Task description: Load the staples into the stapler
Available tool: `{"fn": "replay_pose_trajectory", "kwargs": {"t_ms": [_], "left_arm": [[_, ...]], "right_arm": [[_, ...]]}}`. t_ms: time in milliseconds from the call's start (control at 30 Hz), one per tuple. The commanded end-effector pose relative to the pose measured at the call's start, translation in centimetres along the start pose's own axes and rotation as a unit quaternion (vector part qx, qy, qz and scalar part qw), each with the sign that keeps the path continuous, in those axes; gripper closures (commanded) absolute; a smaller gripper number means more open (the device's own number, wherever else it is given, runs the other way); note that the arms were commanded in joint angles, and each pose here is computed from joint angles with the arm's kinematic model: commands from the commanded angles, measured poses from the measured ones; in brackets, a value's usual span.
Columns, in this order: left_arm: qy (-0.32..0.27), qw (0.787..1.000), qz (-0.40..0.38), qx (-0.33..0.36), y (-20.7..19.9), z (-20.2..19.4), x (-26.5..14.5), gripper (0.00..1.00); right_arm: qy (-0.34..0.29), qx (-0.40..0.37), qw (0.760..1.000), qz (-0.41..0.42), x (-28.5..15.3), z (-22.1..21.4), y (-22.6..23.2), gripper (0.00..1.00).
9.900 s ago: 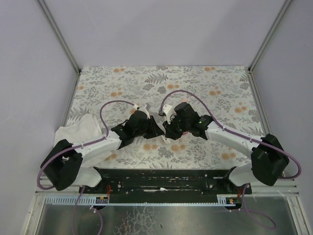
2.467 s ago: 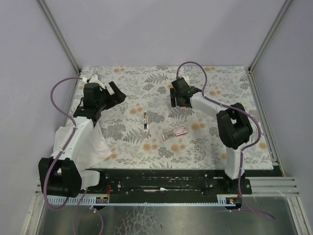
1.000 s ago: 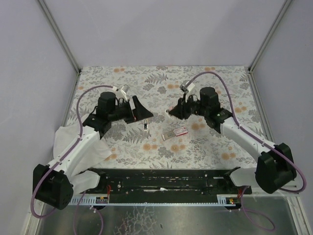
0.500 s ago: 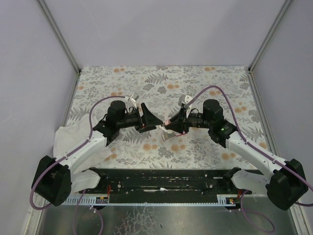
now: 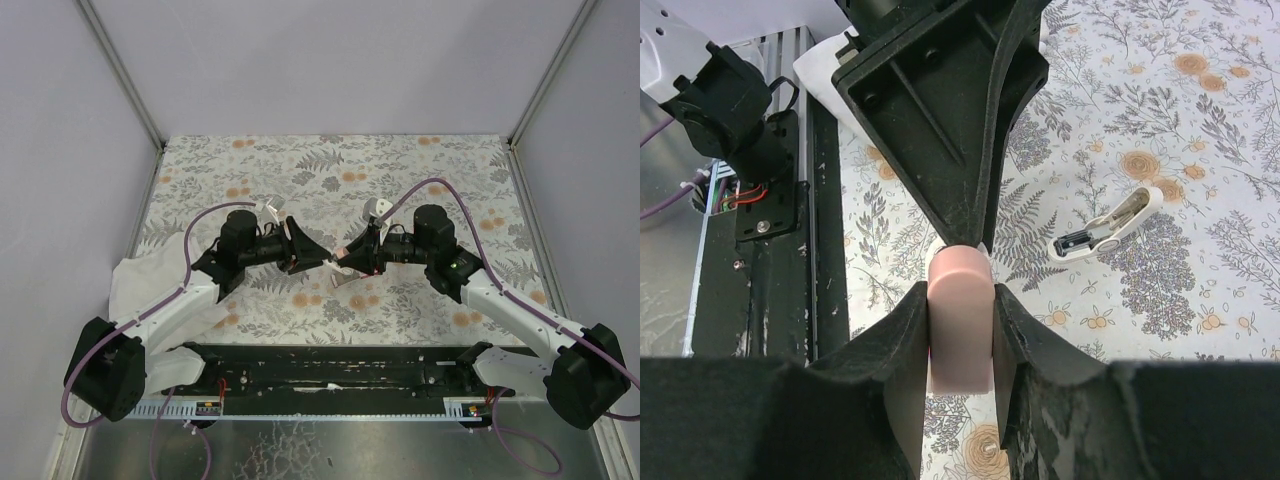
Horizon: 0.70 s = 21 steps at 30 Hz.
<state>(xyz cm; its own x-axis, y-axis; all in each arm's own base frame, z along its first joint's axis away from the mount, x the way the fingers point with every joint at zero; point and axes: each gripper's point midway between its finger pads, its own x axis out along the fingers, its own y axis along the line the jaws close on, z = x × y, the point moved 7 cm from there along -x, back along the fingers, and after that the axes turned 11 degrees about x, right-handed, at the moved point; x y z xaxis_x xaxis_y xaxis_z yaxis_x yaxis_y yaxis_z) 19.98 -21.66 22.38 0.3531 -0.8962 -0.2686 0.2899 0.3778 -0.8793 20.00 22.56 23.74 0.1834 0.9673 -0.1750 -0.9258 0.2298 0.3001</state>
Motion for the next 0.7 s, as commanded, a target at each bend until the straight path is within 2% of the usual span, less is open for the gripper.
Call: {"fn": "replay_pose_trajectory", "kwargs": {"t_ms": [0, 367, 667], "left_arm": [[-0.005, 1.0, -0.016, 0.009, -0.3, -0.4, -0.1, 0.51], [0.03, 0.999, -0.012, -0.004, 0.8, -1.8, 0.3, 0.56], [0.041, 0.999, 0.006, -0.016, 3.1, -3.4, 0.4, 0.55]], "right_arm": [[-0.036, -0.048, 0.998, 0.014, 0.0, 2.0, 0.7, 1.0], [-0.053, -0.058, 0.997, 0.021, 0.0, 2.8, 0.9, 1.0], [-0.103, -0.061, 0.992, 0.032, -0.4, 4.4, 1.9, 1.0]]}}
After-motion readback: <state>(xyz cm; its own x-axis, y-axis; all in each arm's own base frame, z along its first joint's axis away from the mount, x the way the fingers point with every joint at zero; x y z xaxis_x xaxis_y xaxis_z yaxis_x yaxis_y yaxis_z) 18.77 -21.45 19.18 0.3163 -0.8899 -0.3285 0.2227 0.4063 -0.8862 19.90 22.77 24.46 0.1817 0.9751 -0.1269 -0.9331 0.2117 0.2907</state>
